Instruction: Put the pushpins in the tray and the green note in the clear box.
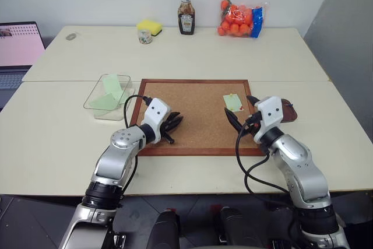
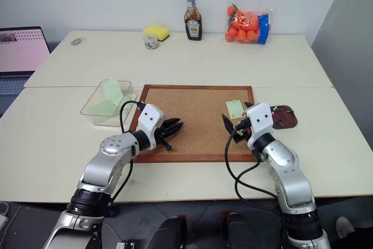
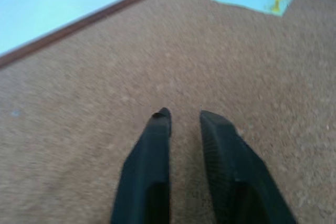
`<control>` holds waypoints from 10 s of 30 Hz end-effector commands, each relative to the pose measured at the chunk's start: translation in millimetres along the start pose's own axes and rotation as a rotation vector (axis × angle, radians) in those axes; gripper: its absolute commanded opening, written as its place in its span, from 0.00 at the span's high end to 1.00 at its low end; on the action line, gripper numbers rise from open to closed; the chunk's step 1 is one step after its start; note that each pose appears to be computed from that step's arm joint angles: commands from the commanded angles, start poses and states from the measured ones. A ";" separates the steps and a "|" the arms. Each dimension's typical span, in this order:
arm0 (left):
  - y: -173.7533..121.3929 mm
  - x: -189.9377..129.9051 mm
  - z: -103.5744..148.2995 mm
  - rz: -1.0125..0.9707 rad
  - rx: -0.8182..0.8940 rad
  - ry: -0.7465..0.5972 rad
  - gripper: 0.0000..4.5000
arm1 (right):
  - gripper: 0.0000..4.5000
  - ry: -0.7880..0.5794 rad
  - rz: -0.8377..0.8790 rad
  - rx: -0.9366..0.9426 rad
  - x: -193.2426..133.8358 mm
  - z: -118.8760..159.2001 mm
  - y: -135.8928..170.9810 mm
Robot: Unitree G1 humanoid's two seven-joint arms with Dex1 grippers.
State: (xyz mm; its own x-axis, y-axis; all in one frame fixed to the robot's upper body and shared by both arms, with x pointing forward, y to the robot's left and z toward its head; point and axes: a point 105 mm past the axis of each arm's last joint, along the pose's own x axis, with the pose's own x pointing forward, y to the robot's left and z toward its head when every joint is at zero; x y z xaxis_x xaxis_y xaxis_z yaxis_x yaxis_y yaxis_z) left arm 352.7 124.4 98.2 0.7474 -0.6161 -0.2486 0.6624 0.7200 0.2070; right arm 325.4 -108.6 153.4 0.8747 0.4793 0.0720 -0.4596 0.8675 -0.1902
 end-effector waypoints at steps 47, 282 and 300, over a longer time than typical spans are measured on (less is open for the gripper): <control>-16.7 8.6 -18.2 -0.056 0.012 0.095 1.00 | 0.86 0.257 -0.122 0.084 100.1 -36.6 -52.2; -27.6 9.8 -24.9 -0.116 0.038 0.131 1.00 | 0.43 0.187 -0.540 0.030 -29.8 -34.5 -139.7; -25.7 8.9 -25.1 -0.109 0.037 0.132 1.00 | 0.15 0.091 -0.086 0.137 15.7 -24.3 -20.4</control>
State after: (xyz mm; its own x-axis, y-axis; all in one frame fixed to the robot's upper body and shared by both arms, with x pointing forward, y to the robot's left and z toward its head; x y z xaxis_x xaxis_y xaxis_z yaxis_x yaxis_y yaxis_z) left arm 348.1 109.7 86.9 0.6933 -0.6448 -0.3217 0.7181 0.6554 0.2340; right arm 352.8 -128.5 128.1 0.9258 0.3769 -0.0289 -0.3777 0.9255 -0.0284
